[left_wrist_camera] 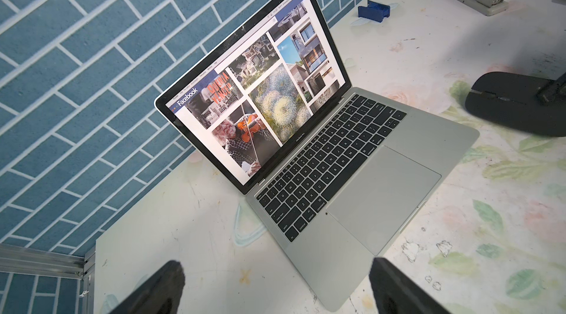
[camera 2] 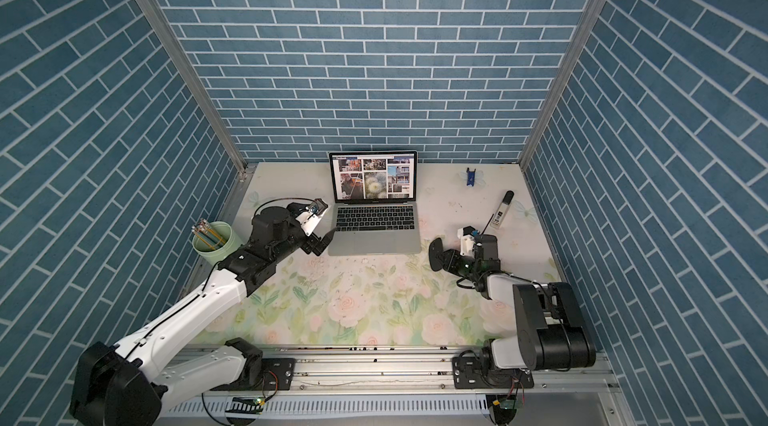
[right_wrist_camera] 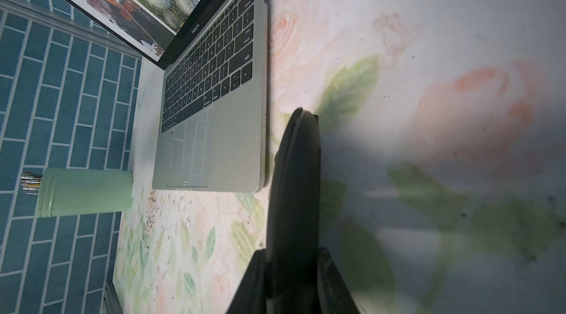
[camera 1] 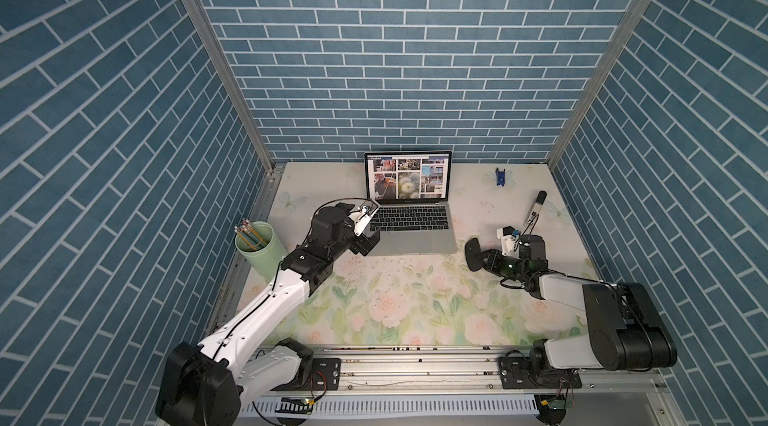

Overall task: Remove the wireless mouse receiver from the laptop
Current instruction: Place the mouse at the center of the board.

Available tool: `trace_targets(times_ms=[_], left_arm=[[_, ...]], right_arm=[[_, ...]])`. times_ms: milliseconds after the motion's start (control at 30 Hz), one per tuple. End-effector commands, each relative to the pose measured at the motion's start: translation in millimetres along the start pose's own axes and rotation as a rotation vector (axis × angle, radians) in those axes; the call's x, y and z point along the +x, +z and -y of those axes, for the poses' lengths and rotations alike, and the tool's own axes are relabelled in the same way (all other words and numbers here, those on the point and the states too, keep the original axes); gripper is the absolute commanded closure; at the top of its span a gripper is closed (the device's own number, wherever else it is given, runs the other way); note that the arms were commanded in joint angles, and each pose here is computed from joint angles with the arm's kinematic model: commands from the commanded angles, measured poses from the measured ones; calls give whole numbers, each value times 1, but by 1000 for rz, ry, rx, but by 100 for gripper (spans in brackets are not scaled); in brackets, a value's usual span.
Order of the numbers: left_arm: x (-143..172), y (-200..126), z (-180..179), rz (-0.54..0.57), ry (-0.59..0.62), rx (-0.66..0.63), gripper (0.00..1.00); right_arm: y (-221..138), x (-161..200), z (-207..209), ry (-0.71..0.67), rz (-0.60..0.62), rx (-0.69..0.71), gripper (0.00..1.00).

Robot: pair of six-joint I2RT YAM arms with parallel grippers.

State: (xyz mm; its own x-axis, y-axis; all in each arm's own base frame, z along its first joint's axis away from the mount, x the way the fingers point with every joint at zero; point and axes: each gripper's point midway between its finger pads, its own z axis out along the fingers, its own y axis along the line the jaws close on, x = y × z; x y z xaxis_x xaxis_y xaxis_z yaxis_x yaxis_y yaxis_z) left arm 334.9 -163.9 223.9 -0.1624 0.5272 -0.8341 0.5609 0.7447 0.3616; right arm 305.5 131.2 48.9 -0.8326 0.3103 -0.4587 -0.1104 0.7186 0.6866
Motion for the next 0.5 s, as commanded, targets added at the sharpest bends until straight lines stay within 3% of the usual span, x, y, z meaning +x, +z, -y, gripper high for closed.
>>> trace_targets(times_ms=[0, 200, 333, 400, 467], left_arm=[[3, 2, 0, 1, -6, 10, 0], [5, 4, 2, -7, -8, 23, 0], [5, 5, 4, -11, -11, 35, 0], [6, 5, 4, -12, -11, 38, 0], [6, 5, 5, -11, -13, 44, 0]], right_arm=[[3, -8, 11, -30, 11, 52, 100], [8, -6, 24, -25, -19, 86, 97], [11, -2, 26, -21, -50, 92, 71], [9, -2, 28, -21, -53, 109, 52], [8, -3, 31, -20, -52, 127, 44]])
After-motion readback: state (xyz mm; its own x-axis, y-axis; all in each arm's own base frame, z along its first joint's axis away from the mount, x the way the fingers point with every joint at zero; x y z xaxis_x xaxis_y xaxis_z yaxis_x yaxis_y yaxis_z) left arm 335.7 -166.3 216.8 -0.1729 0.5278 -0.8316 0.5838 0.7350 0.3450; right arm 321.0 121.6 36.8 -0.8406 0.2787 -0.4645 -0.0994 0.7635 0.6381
